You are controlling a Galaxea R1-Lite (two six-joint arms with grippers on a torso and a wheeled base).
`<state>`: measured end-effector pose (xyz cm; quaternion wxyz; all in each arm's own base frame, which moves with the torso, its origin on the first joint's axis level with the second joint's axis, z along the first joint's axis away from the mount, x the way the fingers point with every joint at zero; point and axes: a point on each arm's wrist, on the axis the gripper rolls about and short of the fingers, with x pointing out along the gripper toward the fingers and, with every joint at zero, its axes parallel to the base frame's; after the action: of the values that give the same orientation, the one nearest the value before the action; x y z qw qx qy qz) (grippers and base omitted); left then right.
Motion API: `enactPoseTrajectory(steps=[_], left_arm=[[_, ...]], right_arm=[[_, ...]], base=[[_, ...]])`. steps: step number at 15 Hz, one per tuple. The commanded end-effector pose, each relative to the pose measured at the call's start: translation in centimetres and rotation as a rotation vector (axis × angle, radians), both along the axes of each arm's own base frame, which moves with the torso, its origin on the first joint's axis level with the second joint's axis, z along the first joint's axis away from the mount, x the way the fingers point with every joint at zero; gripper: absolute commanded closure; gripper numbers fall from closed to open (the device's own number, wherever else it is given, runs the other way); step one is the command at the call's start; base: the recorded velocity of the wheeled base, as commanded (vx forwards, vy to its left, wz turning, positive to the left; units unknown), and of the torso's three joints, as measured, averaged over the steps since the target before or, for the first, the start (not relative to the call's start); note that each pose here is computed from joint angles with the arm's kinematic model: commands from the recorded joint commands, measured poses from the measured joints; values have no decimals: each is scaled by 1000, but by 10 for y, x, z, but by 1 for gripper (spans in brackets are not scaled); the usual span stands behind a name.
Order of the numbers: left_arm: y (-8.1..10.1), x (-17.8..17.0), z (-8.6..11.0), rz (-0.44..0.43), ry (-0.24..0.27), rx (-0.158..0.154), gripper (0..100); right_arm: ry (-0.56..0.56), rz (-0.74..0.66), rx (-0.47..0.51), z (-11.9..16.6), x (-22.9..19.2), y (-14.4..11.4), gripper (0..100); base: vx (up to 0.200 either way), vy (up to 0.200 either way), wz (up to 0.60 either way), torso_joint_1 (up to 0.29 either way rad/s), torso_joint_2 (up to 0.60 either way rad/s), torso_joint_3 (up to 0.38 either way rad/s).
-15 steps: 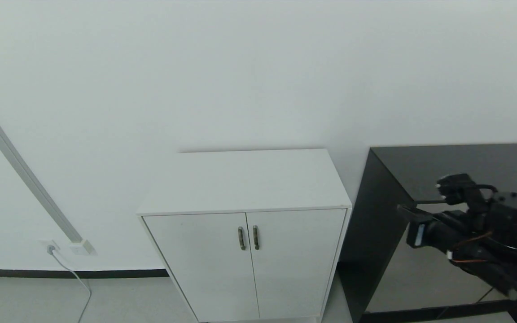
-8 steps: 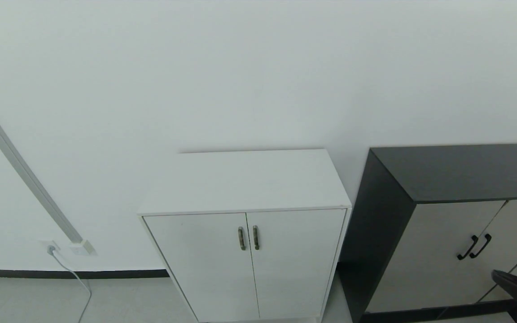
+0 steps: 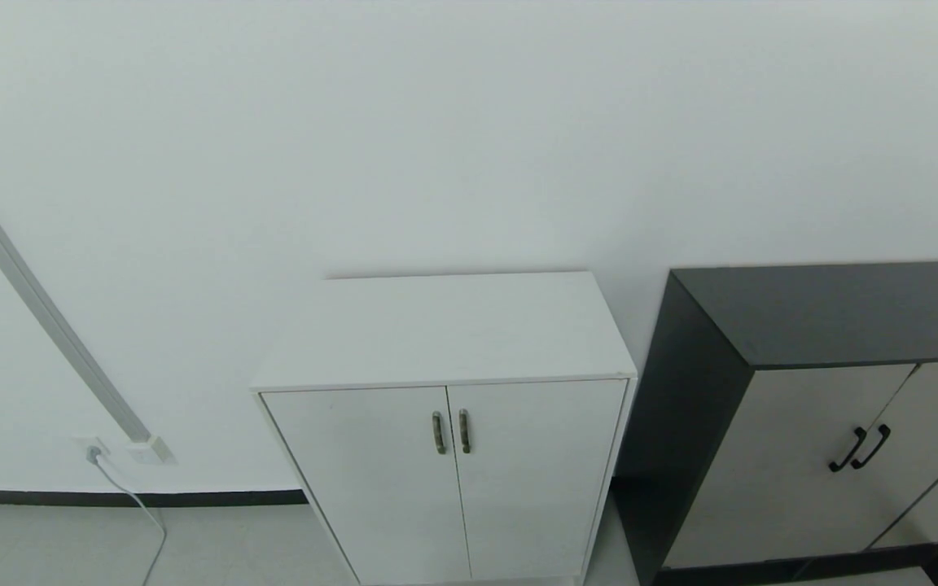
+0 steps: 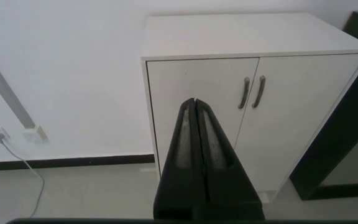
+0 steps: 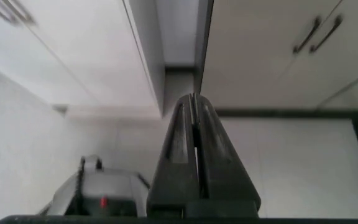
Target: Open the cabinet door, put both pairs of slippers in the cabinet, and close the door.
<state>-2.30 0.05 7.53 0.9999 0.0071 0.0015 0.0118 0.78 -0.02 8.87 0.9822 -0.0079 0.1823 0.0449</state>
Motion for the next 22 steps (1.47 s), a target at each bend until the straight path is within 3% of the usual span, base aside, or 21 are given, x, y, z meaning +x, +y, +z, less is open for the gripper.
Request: enactPoseTrajectory(steps=[1, 5, 11, 16, 22], left_arm=[[0, 0, 0, 1, 2, 1, 100], [0, 0, 0, 1, 2, 1, 100], [0, 0, 0, 1, 0, 0, 100], [0, 0, 0, 1, 2, 0, 100], [0, 0, 0, 2, 2, 0, 100]], right_arm=[[-131, 7, 26, -2, -14, -2, 100], [-231, 60, 51, -5, -22, -4, 100], [-244, -136, -19, -11, -21, -1, 100], [-366, -140, -11, -13, -31, -1, 100], [-367, -143, 20, -13, -31, -1, 100]], base=[[0, 0, 0, 0, 0, 0], [0, 0, 0, 0, 0, 0], [0, 0, 0, 0, 0, 0], [0, 0, 0, 0, 0, 0], [0, 0, 0, 0, 0, 0]])
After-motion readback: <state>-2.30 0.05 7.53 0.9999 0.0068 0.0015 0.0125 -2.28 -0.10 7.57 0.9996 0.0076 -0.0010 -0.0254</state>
